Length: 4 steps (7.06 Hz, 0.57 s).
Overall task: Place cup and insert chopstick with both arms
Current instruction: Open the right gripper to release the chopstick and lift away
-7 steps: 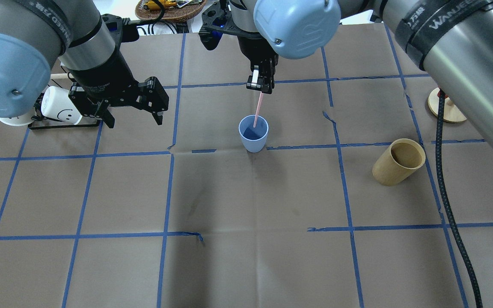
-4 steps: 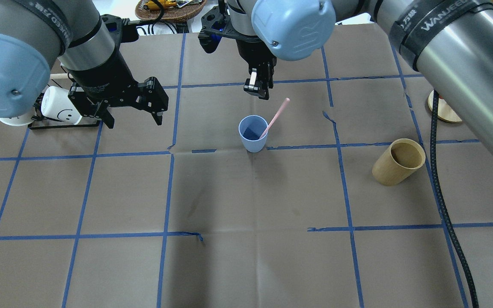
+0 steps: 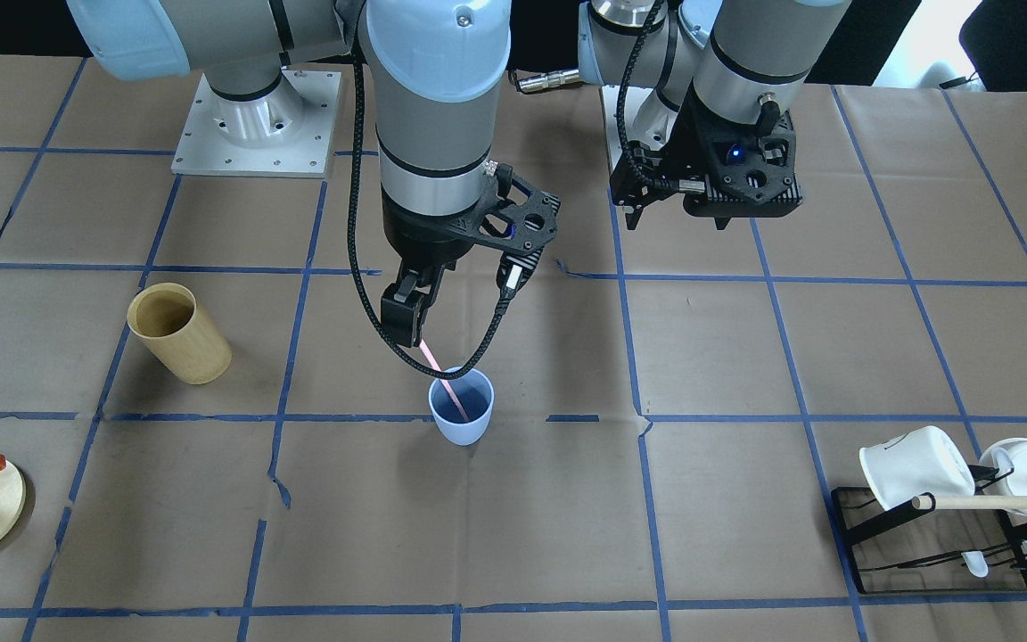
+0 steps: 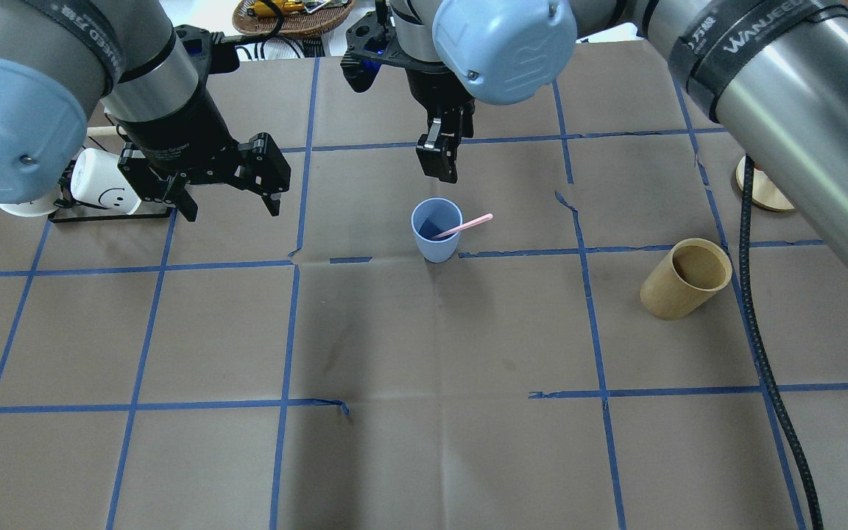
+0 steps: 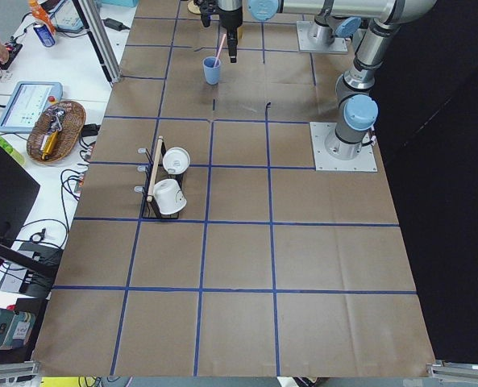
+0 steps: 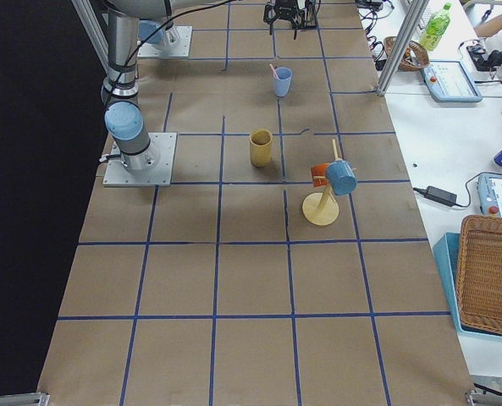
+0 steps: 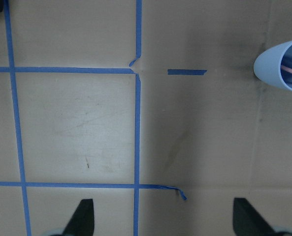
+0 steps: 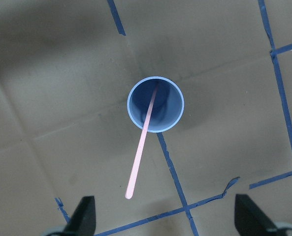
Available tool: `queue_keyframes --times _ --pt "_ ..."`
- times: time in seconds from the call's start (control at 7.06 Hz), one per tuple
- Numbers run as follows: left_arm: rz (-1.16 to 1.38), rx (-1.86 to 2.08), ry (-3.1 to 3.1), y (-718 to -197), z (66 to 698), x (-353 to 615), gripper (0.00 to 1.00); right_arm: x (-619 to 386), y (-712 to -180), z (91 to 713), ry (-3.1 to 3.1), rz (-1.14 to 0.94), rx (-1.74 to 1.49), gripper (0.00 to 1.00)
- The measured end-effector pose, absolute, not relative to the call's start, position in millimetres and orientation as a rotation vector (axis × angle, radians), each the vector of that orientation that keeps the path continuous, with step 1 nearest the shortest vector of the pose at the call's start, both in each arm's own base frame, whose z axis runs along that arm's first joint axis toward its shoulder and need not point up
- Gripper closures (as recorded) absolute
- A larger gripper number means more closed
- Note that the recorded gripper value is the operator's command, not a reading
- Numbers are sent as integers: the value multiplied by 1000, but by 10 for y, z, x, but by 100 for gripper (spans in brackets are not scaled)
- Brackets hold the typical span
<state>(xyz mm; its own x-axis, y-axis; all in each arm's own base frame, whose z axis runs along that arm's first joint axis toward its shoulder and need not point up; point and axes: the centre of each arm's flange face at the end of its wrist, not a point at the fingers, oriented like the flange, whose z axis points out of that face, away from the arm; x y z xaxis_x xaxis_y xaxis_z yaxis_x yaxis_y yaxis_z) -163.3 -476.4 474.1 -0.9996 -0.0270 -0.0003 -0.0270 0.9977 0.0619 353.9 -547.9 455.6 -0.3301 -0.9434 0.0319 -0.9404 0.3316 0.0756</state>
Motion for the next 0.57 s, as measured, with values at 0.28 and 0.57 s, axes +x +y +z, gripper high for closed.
queue_keyframes --times 0.28,0.57 --pt "-97 44 -3140 -4765 4743 -1626 0 3454 -5575 4764 -2550 5 1769 1" --pt "-97 41 -3140 -4757 4748 -1629 0 2714 -5769 5163 -2714 90 1620 1"
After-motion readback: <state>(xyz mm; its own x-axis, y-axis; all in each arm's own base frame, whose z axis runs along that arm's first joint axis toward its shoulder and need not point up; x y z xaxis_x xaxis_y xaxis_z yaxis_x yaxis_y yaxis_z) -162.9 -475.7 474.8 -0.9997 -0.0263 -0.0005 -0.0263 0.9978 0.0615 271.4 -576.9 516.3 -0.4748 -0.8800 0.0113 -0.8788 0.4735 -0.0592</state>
